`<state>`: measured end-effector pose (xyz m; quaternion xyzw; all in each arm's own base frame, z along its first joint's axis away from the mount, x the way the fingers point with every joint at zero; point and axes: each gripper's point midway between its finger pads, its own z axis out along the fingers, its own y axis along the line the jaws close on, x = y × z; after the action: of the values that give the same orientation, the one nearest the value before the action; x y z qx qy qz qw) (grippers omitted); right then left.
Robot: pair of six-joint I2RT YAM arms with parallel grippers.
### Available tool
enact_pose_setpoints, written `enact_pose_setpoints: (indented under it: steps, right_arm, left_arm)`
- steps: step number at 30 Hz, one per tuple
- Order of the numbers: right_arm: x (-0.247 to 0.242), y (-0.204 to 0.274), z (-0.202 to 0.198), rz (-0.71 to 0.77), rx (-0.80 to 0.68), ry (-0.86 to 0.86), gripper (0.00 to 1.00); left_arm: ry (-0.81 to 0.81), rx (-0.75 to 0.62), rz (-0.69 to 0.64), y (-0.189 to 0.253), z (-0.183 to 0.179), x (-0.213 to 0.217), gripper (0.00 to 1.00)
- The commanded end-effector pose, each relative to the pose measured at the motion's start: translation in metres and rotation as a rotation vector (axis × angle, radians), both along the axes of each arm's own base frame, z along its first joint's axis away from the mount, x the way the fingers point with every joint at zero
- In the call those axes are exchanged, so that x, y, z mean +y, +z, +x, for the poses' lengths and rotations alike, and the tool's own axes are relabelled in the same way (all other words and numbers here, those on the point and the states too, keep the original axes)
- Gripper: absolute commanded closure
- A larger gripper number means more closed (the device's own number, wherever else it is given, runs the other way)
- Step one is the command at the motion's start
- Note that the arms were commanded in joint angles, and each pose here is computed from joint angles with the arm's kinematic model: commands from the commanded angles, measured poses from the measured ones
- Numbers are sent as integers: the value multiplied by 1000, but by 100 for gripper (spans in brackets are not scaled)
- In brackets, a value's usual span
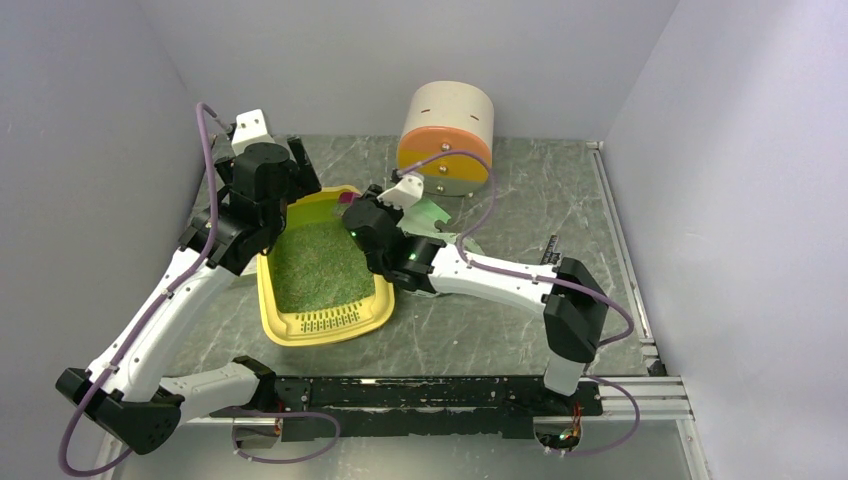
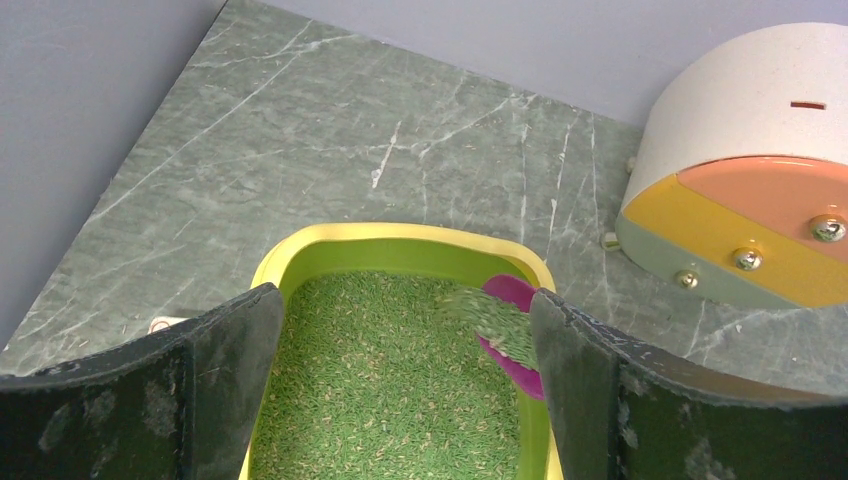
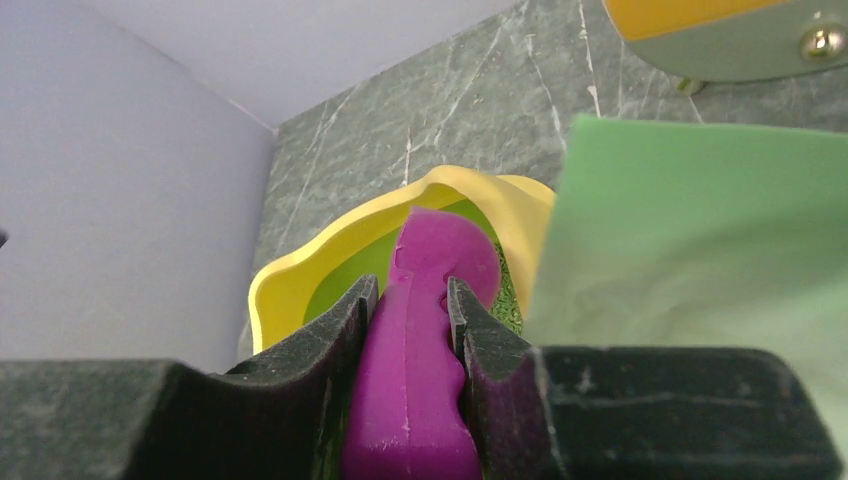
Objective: Fill the litter box with clean litter
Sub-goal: Pour the cat litter into the litter box.
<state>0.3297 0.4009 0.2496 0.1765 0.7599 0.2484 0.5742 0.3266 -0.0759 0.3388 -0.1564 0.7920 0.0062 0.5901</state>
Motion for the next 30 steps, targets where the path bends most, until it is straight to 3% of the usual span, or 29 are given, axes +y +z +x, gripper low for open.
enact_pose_setpoints:
  steps: [1, 11, 24, 30]
  right_arm:
    - [4, 20, -4, -137, -74, -13, 100]
    - [22, 36, -14, -199, -113, 132, 100]
    - [11, 116, -61, -116, -233, 421, 100]
    - [-33, 123, -82, -104, -120, 472, 100]
  left_arm:
    - [-13, -29, -6, 7, 0, -2, 3]
    - [11, -45, -23, 12, -4, 3, 3]
    - [25, -68, -51, 17, -6, 5, 3]
    - [-21, -69, -44, 19, 1, -6, 3]
